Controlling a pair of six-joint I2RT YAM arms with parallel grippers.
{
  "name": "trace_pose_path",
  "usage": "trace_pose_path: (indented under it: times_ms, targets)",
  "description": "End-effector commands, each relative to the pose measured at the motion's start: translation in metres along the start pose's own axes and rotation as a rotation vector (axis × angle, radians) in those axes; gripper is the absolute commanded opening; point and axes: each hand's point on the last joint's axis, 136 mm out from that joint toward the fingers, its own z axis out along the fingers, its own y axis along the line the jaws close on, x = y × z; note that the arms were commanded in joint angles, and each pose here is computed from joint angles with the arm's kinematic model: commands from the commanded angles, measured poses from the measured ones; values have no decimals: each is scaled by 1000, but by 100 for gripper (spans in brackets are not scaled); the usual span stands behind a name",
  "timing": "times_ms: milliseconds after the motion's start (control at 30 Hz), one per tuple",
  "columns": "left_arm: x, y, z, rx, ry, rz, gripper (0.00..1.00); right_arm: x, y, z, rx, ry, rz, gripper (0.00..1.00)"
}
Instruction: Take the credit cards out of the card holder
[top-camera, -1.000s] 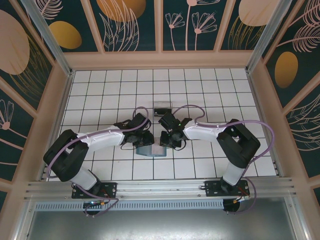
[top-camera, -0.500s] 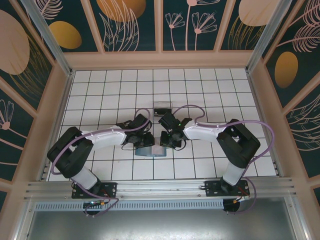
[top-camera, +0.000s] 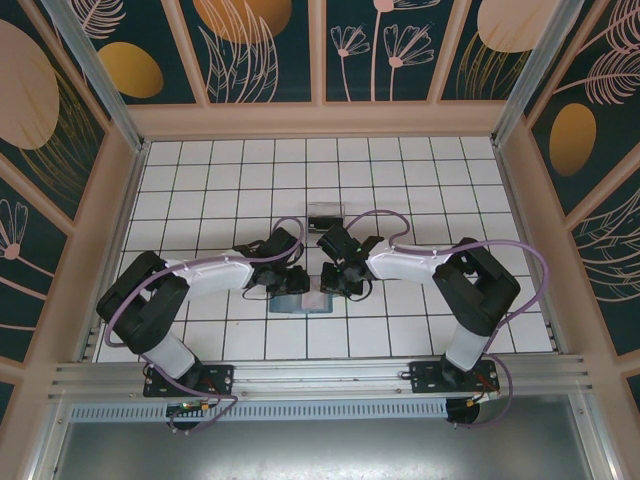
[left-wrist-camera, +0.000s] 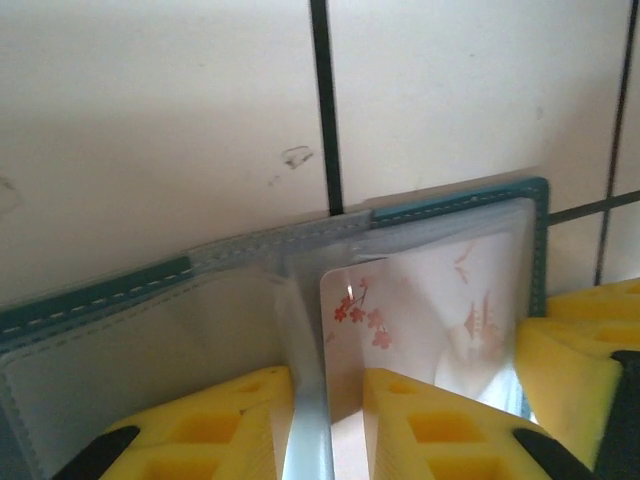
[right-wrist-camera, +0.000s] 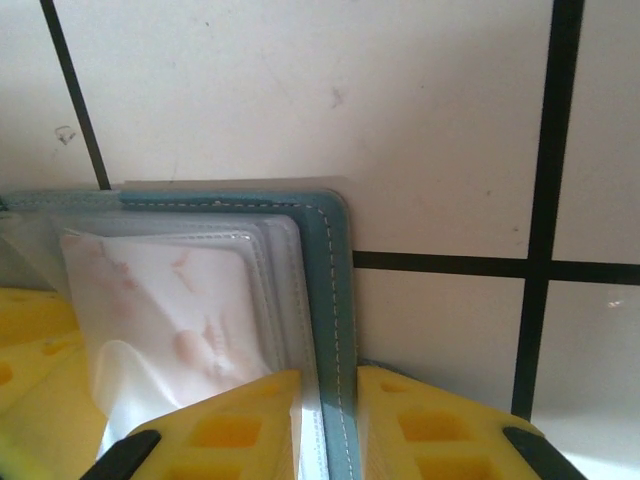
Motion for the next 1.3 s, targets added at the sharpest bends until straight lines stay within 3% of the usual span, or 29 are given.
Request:
trace_pose_path:
  times_ms: [0, 133, 300, 633, 1267]
  targets:
    - [26, 50, 1, -236, 97, 35, 28, 8, -12, 8, 57, 21, -6, 22]
    - [24, 63, -8, -321, 89, 56, 29, 8, -12, 7, 60, 19, -4, 26]
    - [12, 58, -20, -333, 37, 65, 29, 8, -11, 7, 60, 19, -3, 26]
    - [-12, -1, -31, -31, -82, 0, 29, 8, -11, 6, 58, 19, -8, 26]
    - [0, -2, -5, 109, 6, -36, 30, 10, -11, 6, 61, 24, -13, 26]
